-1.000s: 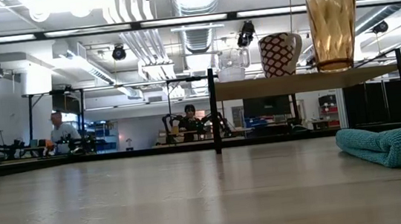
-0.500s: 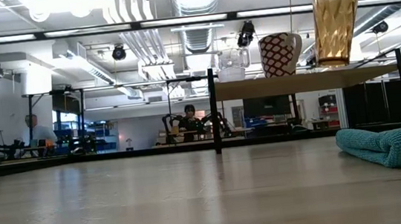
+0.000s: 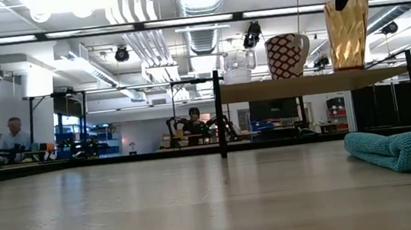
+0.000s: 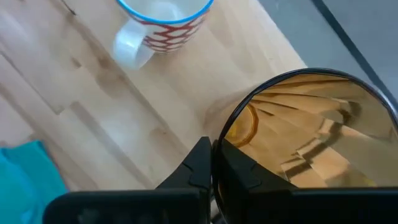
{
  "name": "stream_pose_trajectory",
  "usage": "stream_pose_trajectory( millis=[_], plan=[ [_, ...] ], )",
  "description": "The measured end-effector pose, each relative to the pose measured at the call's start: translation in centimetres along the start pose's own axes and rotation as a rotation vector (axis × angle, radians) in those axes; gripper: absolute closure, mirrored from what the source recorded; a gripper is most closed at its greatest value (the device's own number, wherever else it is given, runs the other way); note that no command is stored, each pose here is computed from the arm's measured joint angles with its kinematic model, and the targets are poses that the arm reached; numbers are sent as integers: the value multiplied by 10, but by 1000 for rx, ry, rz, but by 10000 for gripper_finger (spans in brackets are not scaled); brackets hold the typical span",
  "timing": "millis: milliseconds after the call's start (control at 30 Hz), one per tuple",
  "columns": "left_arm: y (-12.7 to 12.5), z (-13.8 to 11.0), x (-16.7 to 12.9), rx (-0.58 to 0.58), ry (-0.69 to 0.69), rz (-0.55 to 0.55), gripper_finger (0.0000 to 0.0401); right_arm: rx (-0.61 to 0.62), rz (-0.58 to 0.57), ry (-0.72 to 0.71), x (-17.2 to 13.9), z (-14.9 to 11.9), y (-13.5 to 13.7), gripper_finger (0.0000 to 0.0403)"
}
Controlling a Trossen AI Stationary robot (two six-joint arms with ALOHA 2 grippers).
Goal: Stack small to large cups/mugs on shelf
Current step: Put the brown cup on the shelf, then return to Home Position
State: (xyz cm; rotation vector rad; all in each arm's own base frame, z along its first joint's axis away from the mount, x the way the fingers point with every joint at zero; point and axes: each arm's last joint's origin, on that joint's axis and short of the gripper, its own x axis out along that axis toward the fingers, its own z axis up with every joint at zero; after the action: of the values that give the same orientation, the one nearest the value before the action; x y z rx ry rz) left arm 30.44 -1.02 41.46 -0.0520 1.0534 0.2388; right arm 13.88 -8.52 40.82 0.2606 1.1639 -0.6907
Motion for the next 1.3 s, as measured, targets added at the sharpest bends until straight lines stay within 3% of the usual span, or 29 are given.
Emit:
stream_pose_trajectory(
  millis=[400,800,933,1300],
  plan=[
    [1,0,0,-2,1,2,332,-9,45,49,14,11,-13,386],
    [2,0,0,-3,1,3,332,-34,-15,94,23,16,-15,310],
    [2,0,0,-3,1,3,332,-61,-99,86,19,13,-18,298],
    [4,1,1,-10,2,9,332,-26,-82,-42,-12,16,-23,301]
  ],
)
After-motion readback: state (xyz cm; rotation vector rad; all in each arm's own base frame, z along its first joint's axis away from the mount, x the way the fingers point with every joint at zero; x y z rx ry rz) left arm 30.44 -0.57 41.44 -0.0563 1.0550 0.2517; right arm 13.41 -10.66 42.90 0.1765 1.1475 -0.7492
